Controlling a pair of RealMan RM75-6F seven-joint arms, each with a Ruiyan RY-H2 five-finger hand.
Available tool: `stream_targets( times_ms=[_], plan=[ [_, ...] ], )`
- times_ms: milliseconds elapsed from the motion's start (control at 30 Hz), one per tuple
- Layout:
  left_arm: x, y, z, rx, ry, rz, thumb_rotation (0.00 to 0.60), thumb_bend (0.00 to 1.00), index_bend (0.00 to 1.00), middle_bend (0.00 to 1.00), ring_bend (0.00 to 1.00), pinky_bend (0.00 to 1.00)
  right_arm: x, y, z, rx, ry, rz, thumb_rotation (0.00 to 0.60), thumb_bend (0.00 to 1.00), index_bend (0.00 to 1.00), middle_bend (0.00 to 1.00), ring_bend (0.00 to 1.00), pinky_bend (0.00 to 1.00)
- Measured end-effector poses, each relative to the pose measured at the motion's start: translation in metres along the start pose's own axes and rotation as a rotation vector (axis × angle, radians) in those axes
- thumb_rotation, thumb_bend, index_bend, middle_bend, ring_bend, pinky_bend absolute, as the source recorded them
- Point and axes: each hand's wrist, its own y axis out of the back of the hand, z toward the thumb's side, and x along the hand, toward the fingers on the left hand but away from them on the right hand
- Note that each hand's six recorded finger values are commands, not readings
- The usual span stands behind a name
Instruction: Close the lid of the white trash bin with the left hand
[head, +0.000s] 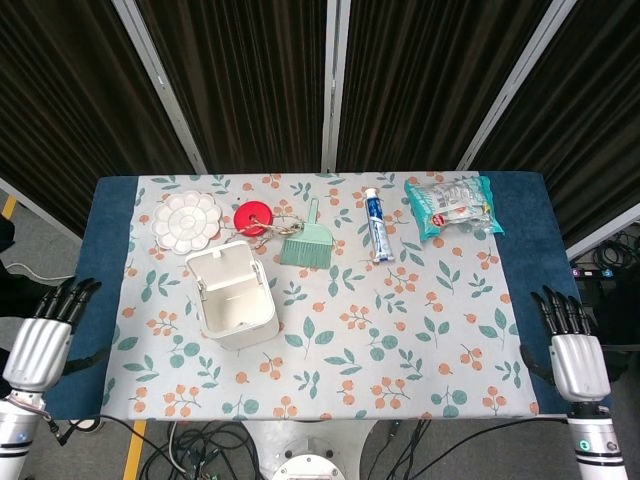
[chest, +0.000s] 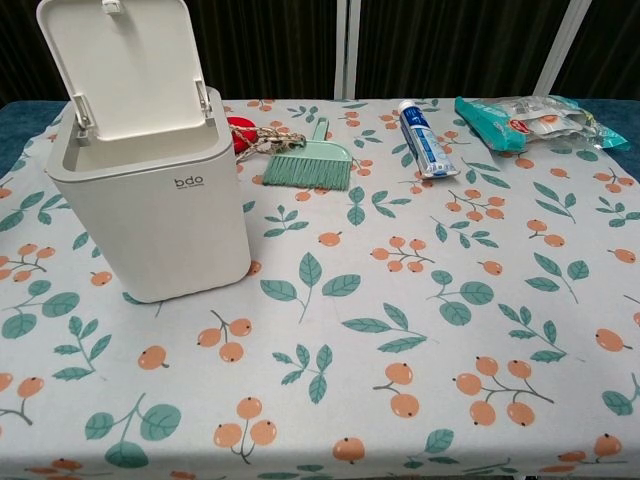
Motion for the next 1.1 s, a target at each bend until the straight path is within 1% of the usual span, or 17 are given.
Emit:
stream_targets(
  times_ms=[33,100,200,233,300,367,400,467,533,600,733,800,867,933,1100],
  plan=[
    [0.003,0.002,0.002,-0.015,-0.012,-0.002,0.6,0.07,0.1,0.11,0.04,0.16,0.0,0.0,-0.001,0.0,-0.004,0.001,0.6,0.24,0.0,0.0,0.0,0.0],
    [0.012,0.008,0.009,-0.054,-0.046,-0.009,0.6,0.23,0.1,0.11,0.04,0.16,-0.001,0.001,-0.002,-0.001,-0.005,-0.001,0.6,0.24,0.0,0.0,0.0,0.0],
    [0.033,0.019,0.021,-0.1,-0.108,-0.02,0.6,0.36,0.1,0.11,0.04,0.16,-0.001,0.002,0.0,-0.003,0.0,-0.006,0.6,0.24,0.0,0.0,0.0,0.0],
    [0.04,0.022,0.025,-0.106,-0.125,-0.024,0.6,0.39,0.1,0.11,0.04,0.16,-0.001,0.001,0.0,-0.002,0.0,-0.003,0.6,0.24,0.0,0.0,0.0,0.0],
    [0.055,0.026,0.032,-0.122,-0.158,-0.038,0.6,0.47,0.1,0.12,0.05,0.17,-0.001,0.0,0.0,-0.001,0.0,0.001,0.6,0.24,0.0,0.0,0.0,0.0],
    [0.066,0.027,0.038,-0.15,-0.174,-0.054,0.6,0.57,0.1,0.13,0.06,0.18,-0.001,0.0,-0.001,-0.001,-0.001,0.001,0.6,0.24,0.0,0.0,0.0,0.0],
    [0.072,0.027,0.04,-0.178,-0.18,-0.065,0.6,0.6,0.1,0.14,0.07,0.18,-0.001,0.0,-0.001,-0.002,-0.003,0.0,0.6,0.24,0.0,0.0,0.0,0.0],
    [0.079,0.027,0.044,-0.231,-0.185,-0.08,0.6,0.62,0.11,0.14,0.07,0.18,-0.001,0.0,-0.003,-0.001,-0.006,0.001,0.6,0.24,0.0,0.0,0.0,0.0],
    [0.086,0.027,0.048,-0.311,-0.188,-0.098,0.597,0.62,0.12,0.17,0.1,0.19,-0.001,0.0,-0.004,0.0,-0.01,0.002,0.6,0.24,0.0,0.0,0.0,0.0],
    [0.094,0.028,0.051,-0.409,-0.191,-0.115,0.577,0.61,0.13,0.19,0.11,0.21,-0.001,0.0,-0.005,0.0,-0.013,0.004,0.6,0.24,0.0,0.0,0.0,0.0],
    [0.109,0.028,0.059,-0.596,-0.199,-0.159,0.457,0.61,0.14,0.23,0.15,0.23,0.0,-0.002,-0.006,-0.002,-0.015,0.006,0.6,0.24,0.0,0.0,0.0,0.0],
    [0.118,0.026,0.065,-0.675,-0.201,-0.205,0.427,0.6,0.14,0.25,0.17,0.24,0.0,-0.003,-0.006,-0.003,-0.015,0.008,0.6,0.24,0.0,0.0,0.0,0.0],
    [0.125,0.023,0.068,-0.71,-0.199,-0.253,0.395,0.6,0.14,0.26,0.17,0.25,0.0,-0.003,-0.007,-0.004,-0.015,0.009,0.6,0.24,0.0,0.0,0.0,0.0],
    [0.134,0.019,0.073,-0.71,-0.198,-0.302,0.375,0.6,0.15,0.26,0.17,0.25,0.0,-0.003,-0.007,-0.004,-0.016,0.01,0.6,0.24,0.0,0.0,0.0,0.0],
    [0.149,0.017,0.082,-0.695,-0.197,-0.366,0.334,0.6,0.15,0.26,0.17,0.26,0.0,-0.003,-0.009,-0.006,-0.021,0.009,0.6,0.24,0.0,0.0,0.0,0.0]
  ],
)
